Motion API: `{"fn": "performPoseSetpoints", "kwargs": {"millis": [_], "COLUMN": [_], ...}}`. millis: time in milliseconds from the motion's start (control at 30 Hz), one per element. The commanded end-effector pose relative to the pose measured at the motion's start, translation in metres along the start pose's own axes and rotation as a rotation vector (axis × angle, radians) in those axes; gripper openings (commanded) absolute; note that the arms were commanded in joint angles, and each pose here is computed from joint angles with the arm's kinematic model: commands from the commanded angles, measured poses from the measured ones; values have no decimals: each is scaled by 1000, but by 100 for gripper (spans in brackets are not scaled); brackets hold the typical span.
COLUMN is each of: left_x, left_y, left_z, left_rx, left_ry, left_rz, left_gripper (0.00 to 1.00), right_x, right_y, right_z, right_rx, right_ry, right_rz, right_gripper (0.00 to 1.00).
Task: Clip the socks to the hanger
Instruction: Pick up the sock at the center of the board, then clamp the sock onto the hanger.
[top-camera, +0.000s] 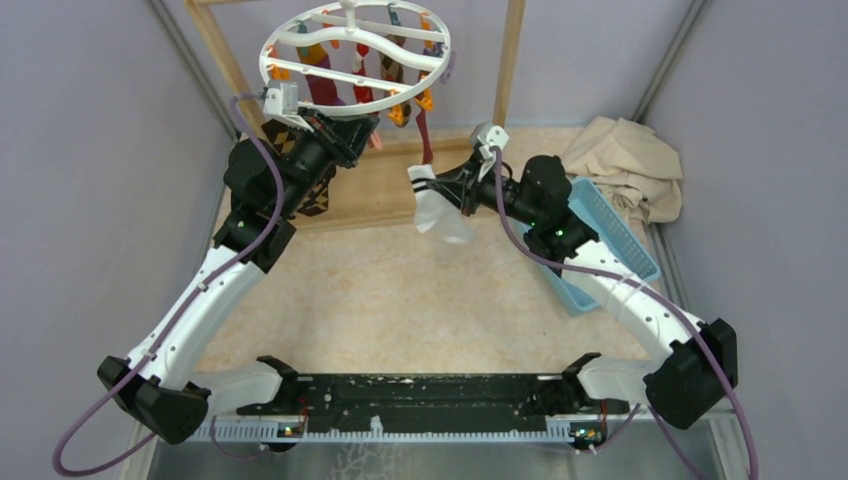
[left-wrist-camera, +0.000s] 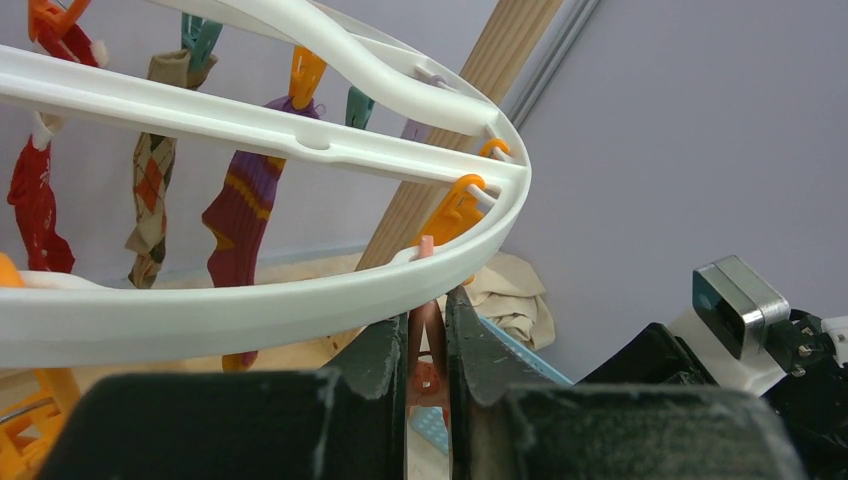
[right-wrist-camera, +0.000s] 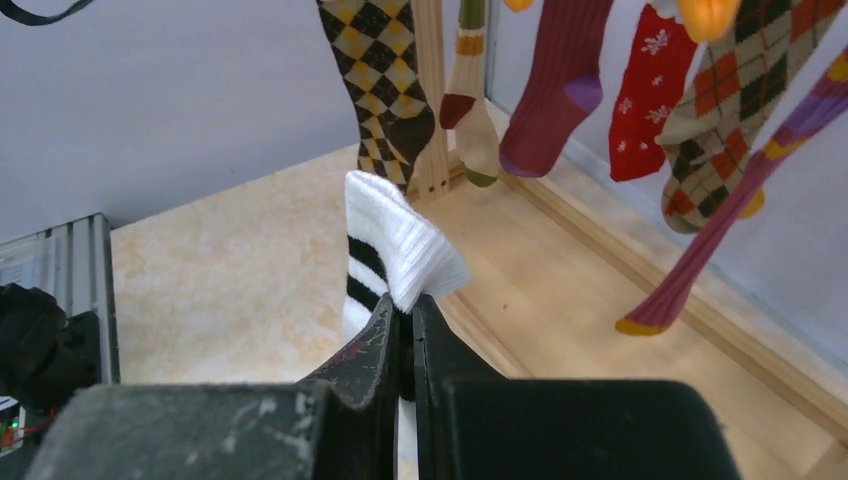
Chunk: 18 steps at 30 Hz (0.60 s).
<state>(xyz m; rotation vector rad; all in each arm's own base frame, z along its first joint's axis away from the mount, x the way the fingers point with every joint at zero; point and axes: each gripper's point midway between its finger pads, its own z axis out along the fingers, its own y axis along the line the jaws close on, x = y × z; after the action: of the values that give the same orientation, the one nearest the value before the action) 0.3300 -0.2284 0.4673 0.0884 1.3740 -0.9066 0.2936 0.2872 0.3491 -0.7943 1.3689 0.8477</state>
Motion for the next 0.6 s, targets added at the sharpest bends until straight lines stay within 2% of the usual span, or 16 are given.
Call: {"fn": "performPoseSetpoints", "kwargs": {"millis": [0, 233, 567], "left_x": [20, 22, 22], "left_y": [-18, -21, -24], "left_z": [-5, -6, -7], "left_rx": [87, 104, 116], "left_ry": [107, 116, 121], "left_rz": [-30, -32, -36], "left_gripper": [0, 0, 0], "right_x": [-39, -56, -82], "right_y": [16, 35, 38], "right_z": [21, 39, 50], "right_rx": [-63, -129, -161], "right_ry": [-86, -121, -152], "right_rz": [-30, -38, -67], "right_gripper": [0, 0, 0]}}
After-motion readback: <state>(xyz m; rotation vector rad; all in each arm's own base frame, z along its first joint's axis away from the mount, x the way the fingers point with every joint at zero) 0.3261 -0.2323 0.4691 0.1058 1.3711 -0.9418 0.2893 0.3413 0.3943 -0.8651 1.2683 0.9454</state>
